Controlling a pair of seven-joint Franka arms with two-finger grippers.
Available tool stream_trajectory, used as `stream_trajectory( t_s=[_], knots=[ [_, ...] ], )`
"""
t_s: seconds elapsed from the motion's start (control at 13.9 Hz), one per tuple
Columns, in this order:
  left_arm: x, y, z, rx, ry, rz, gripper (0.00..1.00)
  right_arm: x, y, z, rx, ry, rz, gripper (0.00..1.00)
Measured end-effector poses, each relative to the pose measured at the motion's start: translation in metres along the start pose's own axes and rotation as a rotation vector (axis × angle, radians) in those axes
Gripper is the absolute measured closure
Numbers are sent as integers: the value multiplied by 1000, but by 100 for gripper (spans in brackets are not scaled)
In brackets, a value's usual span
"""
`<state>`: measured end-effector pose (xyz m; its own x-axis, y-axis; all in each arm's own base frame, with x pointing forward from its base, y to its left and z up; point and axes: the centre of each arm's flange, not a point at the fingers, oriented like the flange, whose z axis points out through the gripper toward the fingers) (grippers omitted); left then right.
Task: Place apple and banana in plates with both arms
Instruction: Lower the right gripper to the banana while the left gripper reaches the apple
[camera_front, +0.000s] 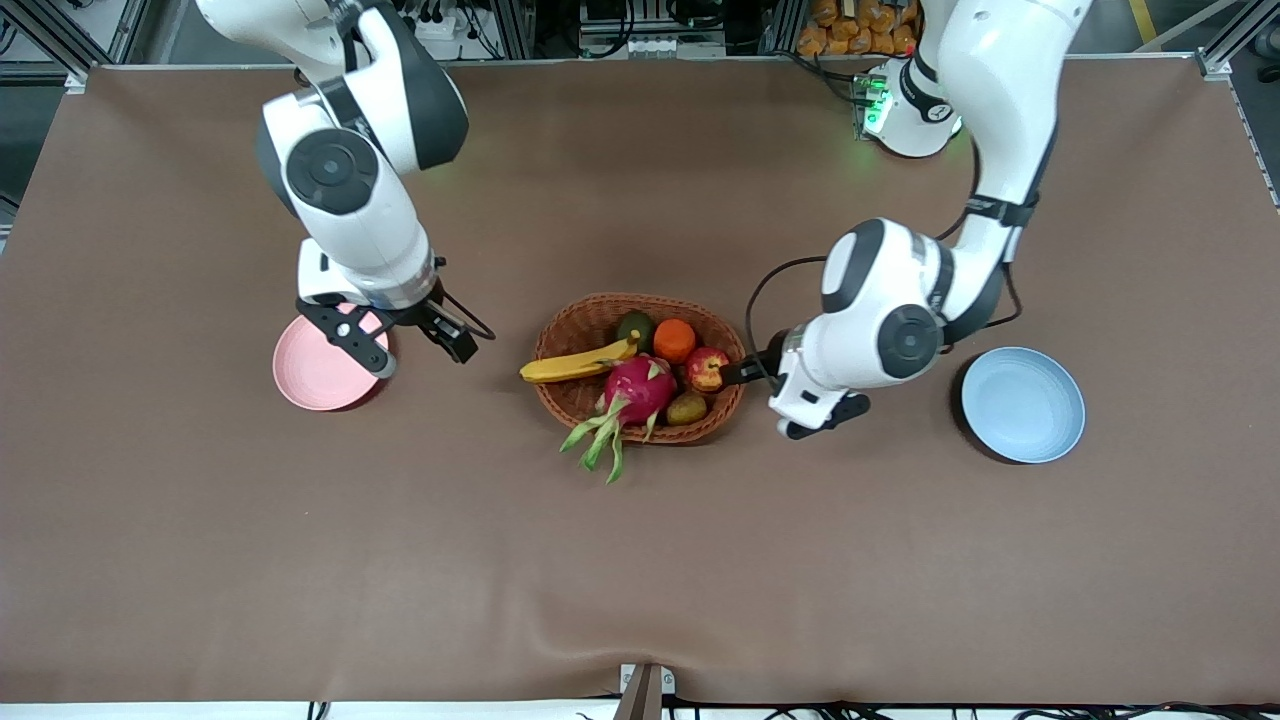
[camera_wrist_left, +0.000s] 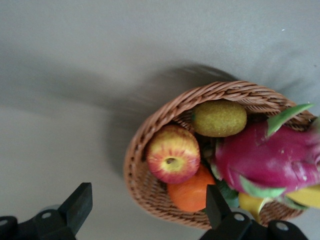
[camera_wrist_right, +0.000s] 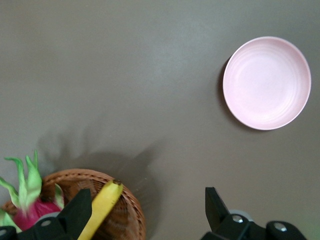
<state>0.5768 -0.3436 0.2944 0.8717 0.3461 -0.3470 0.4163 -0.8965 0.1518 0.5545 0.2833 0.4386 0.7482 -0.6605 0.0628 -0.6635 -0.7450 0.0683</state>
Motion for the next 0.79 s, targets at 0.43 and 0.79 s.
stream_trajectory(
  t_s=[0.43,0.79],
  knots=[
    [0,16,50,-43,-25,-180,0,-27,-34,47,24,7,148,0],
    [2,15,62,-44,-51,-271,0,-27,-54,64,38,-80,261,0]
  ],
)
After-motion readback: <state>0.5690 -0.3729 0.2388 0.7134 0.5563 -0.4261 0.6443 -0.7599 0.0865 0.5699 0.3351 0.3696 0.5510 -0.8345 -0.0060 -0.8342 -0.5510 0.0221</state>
